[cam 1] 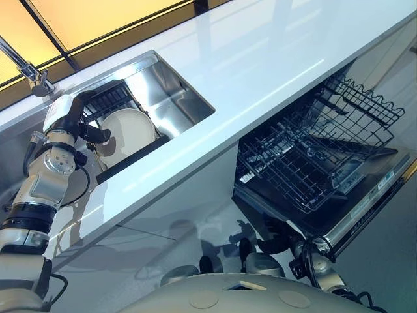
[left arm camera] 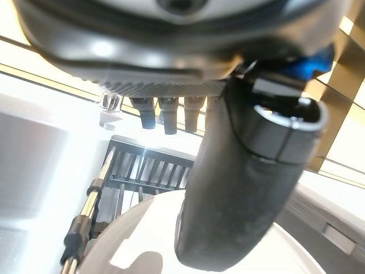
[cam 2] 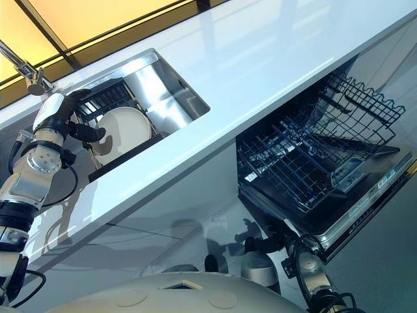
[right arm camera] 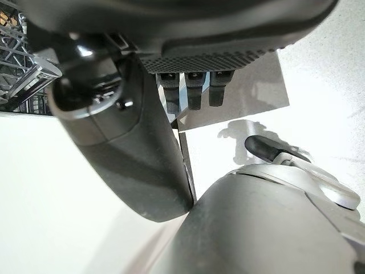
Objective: Pick up plates and place into dishwasher.
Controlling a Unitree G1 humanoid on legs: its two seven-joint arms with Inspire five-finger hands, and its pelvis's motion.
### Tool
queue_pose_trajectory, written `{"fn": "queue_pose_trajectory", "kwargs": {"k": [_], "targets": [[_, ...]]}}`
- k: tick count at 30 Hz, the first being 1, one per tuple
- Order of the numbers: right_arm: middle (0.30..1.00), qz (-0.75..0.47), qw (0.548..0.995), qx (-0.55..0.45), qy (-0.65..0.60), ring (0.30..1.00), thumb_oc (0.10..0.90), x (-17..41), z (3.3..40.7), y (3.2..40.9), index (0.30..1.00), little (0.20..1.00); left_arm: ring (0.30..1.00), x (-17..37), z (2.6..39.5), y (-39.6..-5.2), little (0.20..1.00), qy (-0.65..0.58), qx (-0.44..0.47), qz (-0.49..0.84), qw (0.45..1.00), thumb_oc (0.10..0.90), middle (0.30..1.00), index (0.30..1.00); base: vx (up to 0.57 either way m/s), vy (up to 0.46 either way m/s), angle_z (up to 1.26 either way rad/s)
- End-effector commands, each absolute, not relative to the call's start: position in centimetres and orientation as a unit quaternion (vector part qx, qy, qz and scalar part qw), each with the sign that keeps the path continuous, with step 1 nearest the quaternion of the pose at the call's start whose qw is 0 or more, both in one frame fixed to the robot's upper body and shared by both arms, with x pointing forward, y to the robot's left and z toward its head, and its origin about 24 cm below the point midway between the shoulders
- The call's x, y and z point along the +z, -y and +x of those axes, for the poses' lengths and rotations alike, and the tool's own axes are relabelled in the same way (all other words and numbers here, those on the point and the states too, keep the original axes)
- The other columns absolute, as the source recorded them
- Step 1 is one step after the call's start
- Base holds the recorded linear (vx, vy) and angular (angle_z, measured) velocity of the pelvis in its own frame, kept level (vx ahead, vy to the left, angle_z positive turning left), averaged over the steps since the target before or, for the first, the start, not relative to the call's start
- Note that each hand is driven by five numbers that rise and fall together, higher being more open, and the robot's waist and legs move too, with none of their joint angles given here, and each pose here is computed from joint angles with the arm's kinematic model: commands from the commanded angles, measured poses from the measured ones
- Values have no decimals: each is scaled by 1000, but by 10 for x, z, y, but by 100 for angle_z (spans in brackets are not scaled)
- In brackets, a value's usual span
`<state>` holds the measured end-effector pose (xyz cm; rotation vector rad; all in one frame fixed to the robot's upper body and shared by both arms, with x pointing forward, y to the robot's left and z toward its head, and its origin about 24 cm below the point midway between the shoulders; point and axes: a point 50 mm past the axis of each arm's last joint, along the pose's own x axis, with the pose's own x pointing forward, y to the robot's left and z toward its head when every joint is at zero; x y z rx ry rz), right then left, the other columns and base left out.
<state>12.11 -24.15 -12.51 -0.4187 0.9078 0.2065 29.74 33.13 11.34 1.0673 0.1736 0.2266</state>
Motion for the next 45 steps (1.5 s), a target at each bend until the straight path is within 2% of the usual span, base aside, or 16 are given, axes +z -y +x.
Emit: {"fn": "queue_pose_trajectory", "kwargs": {"k": [1, 8, 13, 21, 26, 27, 28, 29, 34, 37, 45], "targets": [[900, -236, 864, 106, -433, 900, 800, -119, 112, 258, 900, 900, 900, 176, 300, -356, 900, -13, 177, 544, 820, 800, 900, 900, 61, 28, 0], [900, -244, 855, 102, -447, 900, 800, -118, 107, 265, 900, 900, 900, 165, 306, -347, 900, -35, 134, 489, 861, 800, 900, 900, 93, 37, 0], [900, -247, 848, 95, -460, 900, 800, -117, 100, 272, 900, 900, 900, 157, 307, -346, 900, -50, 141, 460, 875, 800, 900, 900, 131, 33, -1], [900, -250, 852, 80, -453, 900, 800, -109, 106, 281, 900, 900, 900, 156, 307, -358, 900, -85, 160, 435, 882, 800, 900, 900, 29, 3, -8], [900, -252, 856, 77, -444, 900, 800, -106, 110, 285, 900, 900, 900, 152, 306, -366, 900, -141, 117, 410, 893, 800, 900, 900, -20, -4, -6], [900, -251, 857, 76, -443, 900, 800, -106, 110, 285, 900, 900, 604, 151, 306, -366, 554, -148, 108, 402, 897, 454, 604, 604, 0, 0, 0], [900, -251, 858, 77, -442, 900, 800, -106, 111, 285, 900, 900, 432, 151, 306, -366, 354, -152, 94, 396, 901, 254, 432, 432, -33, 37, 1], [900, -252, 858, 78, -441, 900, 800, -106, 111, 287, 900, 900, 300, 153, 306, -368, 200, -152, 87, 381, 908, 100, 300, 300, -33, 37, 1], [900, -254, 855, 80, -444, 900, 800, -106, 109, 289, 900, 900, 300, 152, 304, -366, 200, -130, 77, 320, 935, 100, 300, 300, -14, 43, 0], [900, -254, 855, 79, -446, 900, 800, -106, 107, 289, 900, 900, 300, 147, 302, -359, 200, -101, 57, 245, 963, 100, 300, 300, -11, 45, 4], [900, -250, 853, 83, -451, 900, 800, -112, 101, 282, 900, 900, 300, 142, 296, -333, 200, -12, 19, 139, 990, 100, 300, 300, -17, 5, 10]]}}
